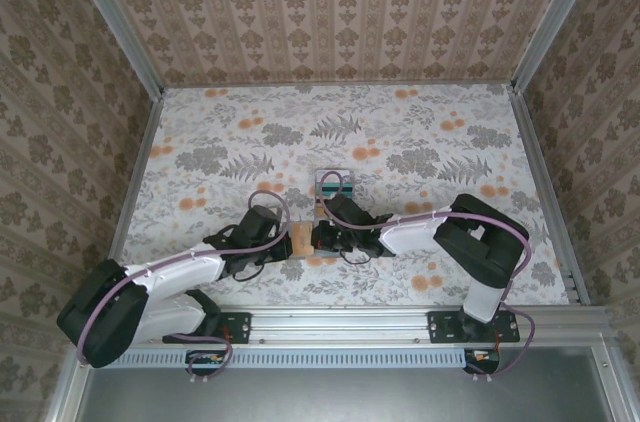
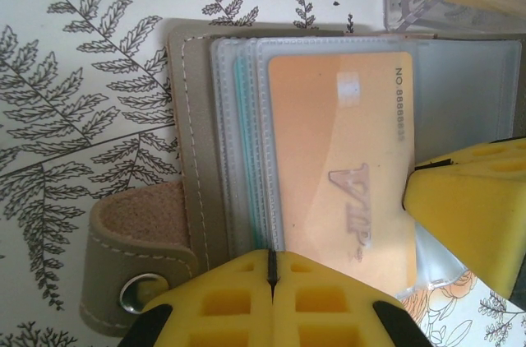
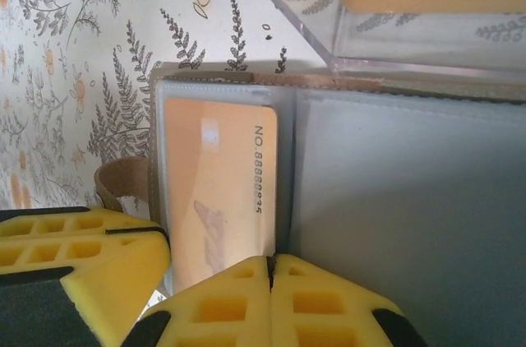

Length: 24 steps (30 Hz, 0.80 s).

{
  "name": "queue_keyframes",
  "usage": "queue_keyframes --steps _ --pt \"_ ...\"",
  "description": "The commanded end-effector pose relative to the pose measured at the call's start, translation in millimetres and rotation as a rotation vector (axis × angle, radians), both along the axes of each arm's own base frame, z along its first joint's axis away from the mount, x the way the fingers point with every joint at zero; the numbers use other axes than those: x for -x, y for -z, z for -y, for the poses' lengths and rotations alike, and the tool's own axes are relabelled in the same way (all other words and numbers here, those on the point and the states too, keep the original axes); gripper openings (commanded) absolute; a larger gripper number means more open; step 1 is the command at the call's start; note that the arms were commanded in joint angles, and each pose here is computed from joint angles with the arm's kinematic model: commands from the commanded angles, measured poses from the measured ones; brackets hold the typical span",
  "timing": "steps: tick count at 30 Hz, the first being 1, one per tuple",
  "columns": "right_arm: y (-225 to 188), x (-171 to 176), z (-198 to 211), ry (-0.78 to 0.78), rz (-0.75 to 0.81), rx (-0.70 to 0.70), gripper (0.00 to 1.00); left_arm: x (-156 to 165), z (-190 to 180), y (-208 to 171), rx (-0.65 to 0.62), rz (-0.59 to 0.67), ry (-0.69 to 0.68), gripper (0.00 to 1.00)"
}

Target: Take the credit cards out of the card holder

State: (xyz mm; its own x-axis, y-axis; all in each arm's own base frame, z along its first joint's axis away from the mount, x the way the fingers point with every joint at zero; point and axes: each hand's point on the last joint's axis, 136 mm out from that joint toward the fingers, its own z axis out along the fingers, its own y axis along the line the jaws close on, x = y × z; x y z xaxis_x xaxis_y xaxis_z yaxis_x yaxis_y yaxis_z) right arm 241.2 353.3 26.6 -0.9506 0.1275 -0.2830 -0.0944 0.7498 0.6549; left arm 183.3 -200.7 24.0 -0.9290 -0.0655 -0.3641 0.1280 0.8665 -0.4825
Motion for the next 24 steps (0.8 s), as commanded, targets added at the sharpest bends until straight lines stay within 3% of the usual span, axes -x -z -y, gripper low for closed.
queue_keyframes --steps 1,11,24 --pt "1.7 2.4 7.9 0.01 -0.001 0.007 0.0 10.8 -8.5 12.1 -0.053 -0.057 -0.006 0.0" --pt "1.2 5.0 37.1 0.047 0.002 0.012 0.0 12.7 -18.5 17.1 -0.083 -0.076 -0.037 0.0" --pt "-33.2 23.7 74.1 -0.021 0.096 0.117 0.0 11.1 -21.0 7.1 -0.07 -0.05 -0.037 0.0"
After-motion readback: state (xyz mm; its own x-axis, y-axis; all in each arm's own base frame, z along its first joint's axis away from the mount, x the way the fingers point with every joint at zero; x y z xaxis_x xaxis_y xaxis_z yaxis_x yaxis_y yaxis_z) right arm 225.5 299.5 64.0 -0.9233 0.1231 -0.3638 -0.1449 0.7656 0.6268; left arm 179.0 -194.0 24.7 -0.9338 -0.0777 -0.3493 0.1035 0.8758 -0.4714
